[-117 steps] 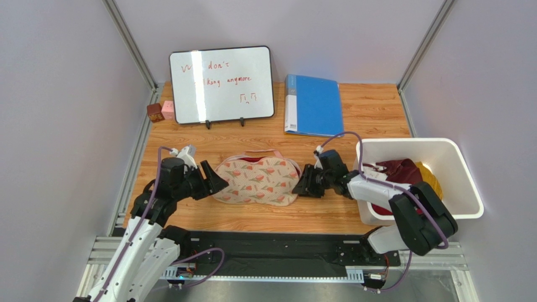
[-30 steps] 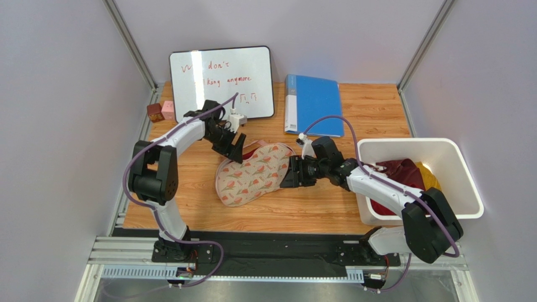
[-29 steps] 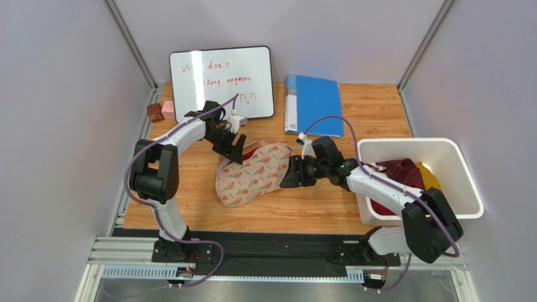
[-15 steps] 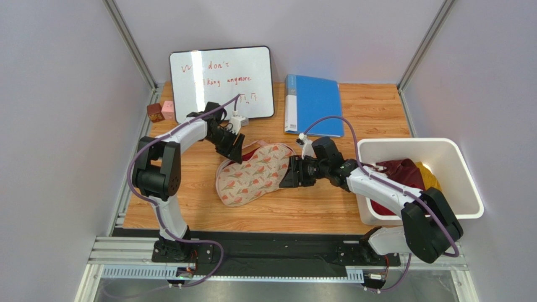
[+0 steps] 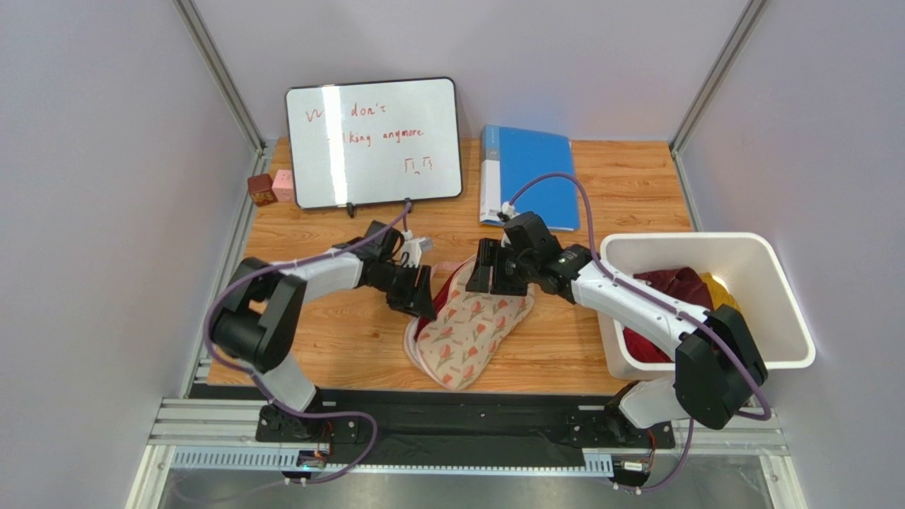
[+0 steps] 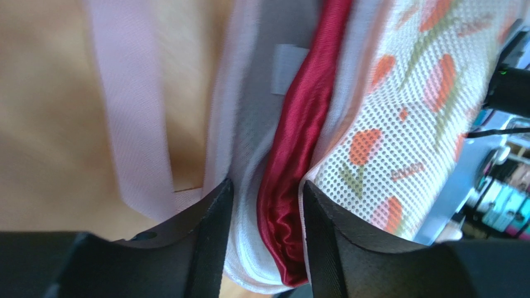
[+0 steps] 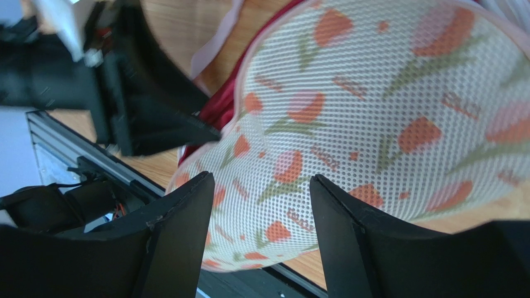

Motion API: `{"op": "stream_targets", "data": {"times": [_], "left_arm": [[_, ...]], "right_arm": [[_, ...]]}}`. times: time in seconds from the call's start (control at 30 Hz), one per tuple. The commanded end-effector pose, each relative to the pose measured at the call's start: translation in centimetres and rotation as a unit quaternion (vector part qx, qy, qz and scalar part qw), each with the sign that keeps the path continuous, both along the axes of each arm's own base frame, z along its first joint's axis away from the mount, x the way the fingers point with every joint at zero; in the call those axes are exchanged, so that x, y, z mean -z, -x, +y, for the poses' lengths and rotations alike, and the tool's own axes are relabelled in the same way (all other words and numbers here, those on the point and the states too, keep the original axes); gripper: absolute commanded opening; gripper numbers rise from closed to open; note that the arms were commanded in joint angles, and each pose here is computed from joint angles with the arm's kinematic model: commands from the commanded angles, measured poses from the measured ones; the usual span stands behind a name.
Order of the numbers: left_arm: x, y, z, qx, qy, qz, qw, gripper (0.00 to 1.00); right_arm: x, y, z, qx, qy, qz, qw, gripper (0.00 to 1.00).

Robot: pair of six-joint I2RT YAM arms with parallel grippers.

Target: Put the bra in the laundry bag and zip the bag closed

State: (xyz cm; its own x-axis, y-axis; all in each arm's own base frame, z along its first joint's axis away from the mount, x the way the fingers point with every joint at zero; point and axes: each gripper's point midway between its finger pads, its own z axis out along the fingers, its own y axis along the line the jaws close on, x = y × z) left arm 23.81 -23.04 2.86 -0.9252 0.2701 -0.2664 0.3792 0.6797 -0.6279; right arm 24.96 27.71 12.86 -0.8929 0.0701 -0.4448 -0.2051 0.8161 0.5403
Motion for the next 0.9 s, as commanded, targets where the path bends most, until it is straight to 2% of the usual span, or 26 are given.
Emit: {"op": "stream_targets", "data": {"times": [0.0, 0.13, 0.3, 0.33, 0.43, 0.5, 0.6, 0.77, 0.87], "left_arm": [[-4.5, -0.1, -2.9, -0.079, 0.06, -0.06, 0.993, 0.55], [-7.6, 0.4, -2.1, -0.115, 0.071, -0.093, 0.986, 0.62], [-9.1, -0.3, -0.7, -0.132, 0.045, -0.14, 0.98, 0.67], [-8.6, -0.5, -0.6, -0.132, 0.037, -0.138, 0.981, 0.66], [-7.9, -1.0, -1.6, -0.112, 0.047, -0.131, 0.984, 0.47], [-6.9, -1.5, -2.2, -0.111, 0.049, -0.12, 0.985, 0.41], [-6.0, -1.9, -2.9, -0.112, 0.062, -0.11, 0.986, 0.39], [-5.7, -2.0, -3.4, -0.107, 0.074, -0.115, 0.985, 0.45], [-5.9, -1.7, -3.8, -0.096, 0.08, -0.117, 0.985, 0.45]], "right_arm": [[1.0, 1.0, -0.9, 0.042, 0.044, 0.019, 0.998, 0.64], [1.0, 2.3, 0.3, 0.021, 0.045, 0.02, 0.999, 0.59], [1.5, 2.9, 2.2, -0.003, 0.062, 0.015, 0.998, 0.54], [2.1, 3.0, 2.5, -0.006, 0.071, 0.02, 0.997, 0.51], [2.9, 3.0, 3.4, -0.004, 0.077, 0.023, 0.997, 0.4], [3.3, 2.6, 3.7, 0.012, 0.088, 0.014, 0.996, 0.39], [3.9, 2.6, 4.5, 0.007, 0.093, 0.016, 0.996, 0.4], [4.3, 2.3, 4.6, 0.013, 0.1, 0.014, 0.995, 0.41], [4.2, 1.9, 4.6, 0.025, 0.098, 0.008, 0.995, 0.42]]}}
